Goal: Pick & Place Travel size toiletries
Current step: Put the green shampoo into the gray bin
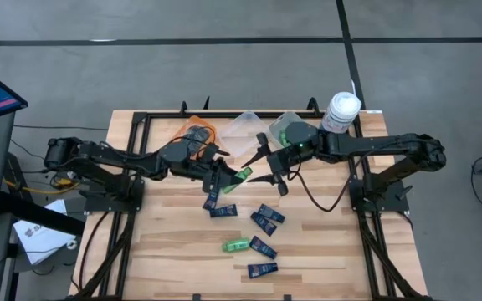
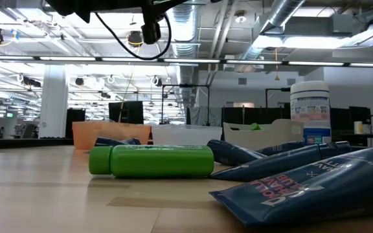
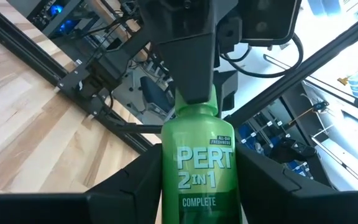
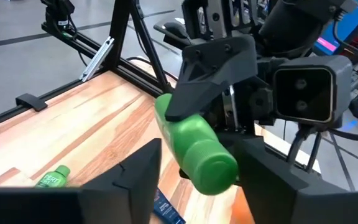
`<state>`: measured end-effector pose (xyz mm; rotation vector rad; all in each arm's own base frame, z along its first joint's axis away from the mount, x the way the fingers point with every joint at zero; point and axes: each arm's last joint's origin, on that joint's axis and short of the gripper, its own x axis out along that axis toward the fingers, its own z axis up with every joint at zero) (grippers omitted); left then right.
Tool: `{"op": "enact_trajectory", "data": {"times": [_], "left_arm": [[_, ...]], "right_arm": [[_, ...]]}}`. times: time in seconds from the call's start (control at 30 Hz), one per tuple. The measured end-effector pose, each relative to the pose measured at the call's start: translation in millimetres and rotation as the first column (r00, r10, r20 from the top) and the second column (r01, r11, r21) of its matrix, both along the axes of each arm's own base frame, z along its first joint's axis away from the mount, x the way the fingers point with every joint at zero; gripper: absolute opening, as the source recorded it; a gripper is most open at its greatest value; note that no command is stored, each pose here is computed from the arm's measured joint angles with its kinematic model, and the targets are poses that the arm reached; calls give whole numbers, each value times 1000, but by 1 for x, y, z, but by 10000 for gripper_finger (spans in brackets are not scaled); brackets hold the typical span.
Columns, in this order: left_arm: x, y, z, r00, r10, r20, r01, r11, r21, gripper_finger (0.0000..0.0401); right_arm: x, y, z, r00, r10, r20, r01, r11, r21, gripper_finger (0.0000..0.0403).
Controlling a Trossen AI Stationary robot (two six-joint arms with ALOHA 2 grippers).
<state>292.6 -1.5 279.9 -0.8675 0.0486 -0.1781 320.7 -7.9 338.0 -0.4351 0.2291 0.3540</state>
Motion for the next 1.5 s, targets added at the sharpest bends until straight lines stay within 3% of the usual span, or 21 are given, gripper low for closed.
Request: {"op": "enact_trajectory", "data": {"times": [0.37,0.67,0.93,1.1,1.23,1.33,1.4,1.5], "left_arm": [[0,-1,-1,1000,-6,-4,6,1000,-7,171],[0,0,-1,1000,0,-3,0,1000,-6,180],[-1,0,3,1000,5,23,-5,1000,10,250],[-7,4,10,998,21,52,-22,999,29,291],[-17,13,21,996,50,74,-57,995,84,299],[-27,21,24,996,82,40,-87,987,137,300],[-34,26,28,994,105,29,-108,979,173,301],[-45,33,34,989,143,26,-146,967,207,301]], "right_arm": [[-1,0,-2,1000,4,-24,-4,1000,2,93],[-1,0,-3,999,-19,-50,21,999,38,92],[-6,-2,0,997,-45,-64,49,996,68,86],[-22,-10,8,993,-70,-96,77,994,76,86],[-46,-19,8,970,-103,-219,121,990,69,86],[-65,-30,7,931,-186,-315,205,978,29,86],[-77,-42,4,867,-326,-377,334,941,-46,86],[-88,-64,-5,683,-592,-429,554,802,-225,87]]}}
